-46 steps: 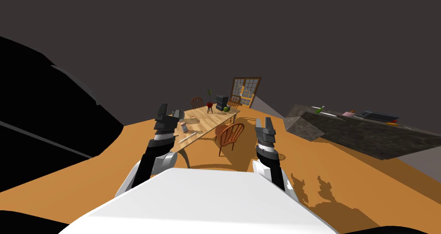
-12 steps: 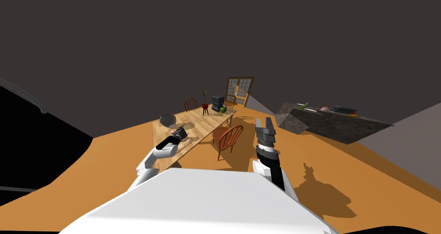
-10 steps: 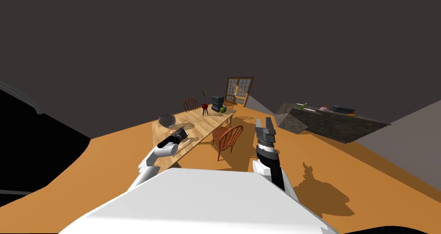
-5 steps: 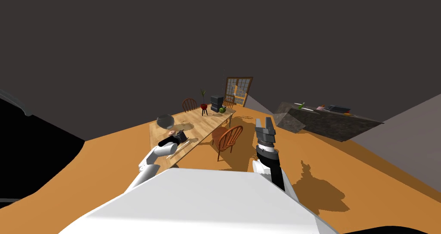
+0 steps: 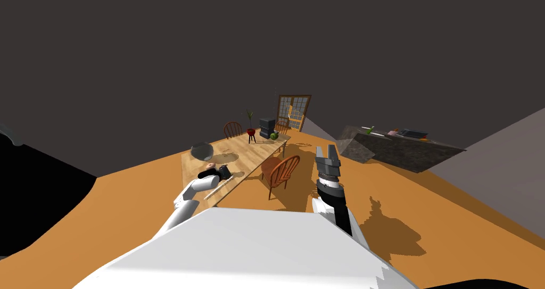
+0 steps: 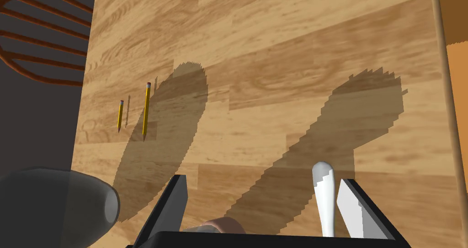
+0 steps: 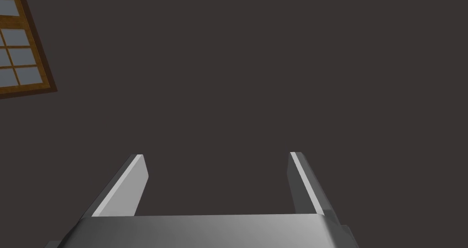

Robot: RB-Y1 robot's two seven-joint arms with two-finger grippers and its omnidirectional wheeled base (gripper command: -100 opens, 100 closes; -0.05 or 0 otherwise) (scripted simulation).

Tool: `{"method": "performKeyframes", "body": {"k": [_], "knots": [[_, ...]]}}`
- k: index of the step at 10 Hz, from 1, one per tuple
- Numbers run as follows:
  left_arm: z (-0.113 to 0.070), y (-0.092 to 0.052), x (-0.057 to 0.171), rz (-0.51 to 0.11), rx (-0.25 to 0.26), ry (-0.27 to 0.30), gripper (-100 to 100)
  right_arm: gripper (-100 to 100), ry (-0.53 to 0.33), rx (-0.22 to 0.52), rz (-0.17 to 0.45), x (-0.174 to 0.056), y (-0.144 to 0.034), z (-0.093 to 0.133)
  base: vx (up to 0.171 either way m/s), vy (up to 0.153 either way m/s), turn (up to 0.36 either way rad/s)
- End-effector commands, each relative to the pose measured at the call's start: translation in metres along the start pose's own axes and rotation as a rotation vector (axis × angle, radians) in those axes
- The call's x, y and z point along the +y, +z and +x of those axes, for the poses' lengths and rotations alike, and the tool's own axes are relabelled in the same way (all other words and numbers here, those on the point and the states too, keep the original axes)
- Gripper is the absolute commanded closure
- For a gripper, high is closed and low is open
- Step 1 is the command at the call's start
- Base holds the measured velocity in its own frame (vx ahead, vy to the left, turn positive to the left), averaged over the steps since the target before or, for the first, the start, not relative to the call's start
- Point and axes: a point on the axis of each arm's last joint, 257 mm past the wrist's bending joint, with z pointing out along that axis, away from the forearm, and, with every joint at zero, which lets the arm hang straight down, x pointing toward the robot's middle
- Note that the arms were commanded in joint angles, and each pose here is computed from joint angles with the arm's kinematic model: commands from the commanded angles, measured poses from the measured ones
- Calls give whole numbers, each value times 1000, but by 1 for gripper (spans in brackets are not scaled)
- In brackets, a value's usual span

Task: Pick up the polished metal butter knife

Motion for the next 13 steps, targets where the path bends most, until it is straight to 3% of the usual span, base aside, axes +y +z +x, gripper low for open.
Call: {"method": "performKeyframes", "body": {"k": [1, 7, 13], "knots": [[-13, 6, 13, -63, -33, -42, -100, 0, 0, 0, 0, 0, 0, 0, 21, 13, -43], [-48, 12, 49, -235, -136, -150, -100, 0, 0, 0, 0, 0, 0, 0, 20, 9, -30], [-74, 7, 78, -381, -228, -244, -100, 0, 0, 0, 0, 0, 0, 0, 18, 10, -26]]}}
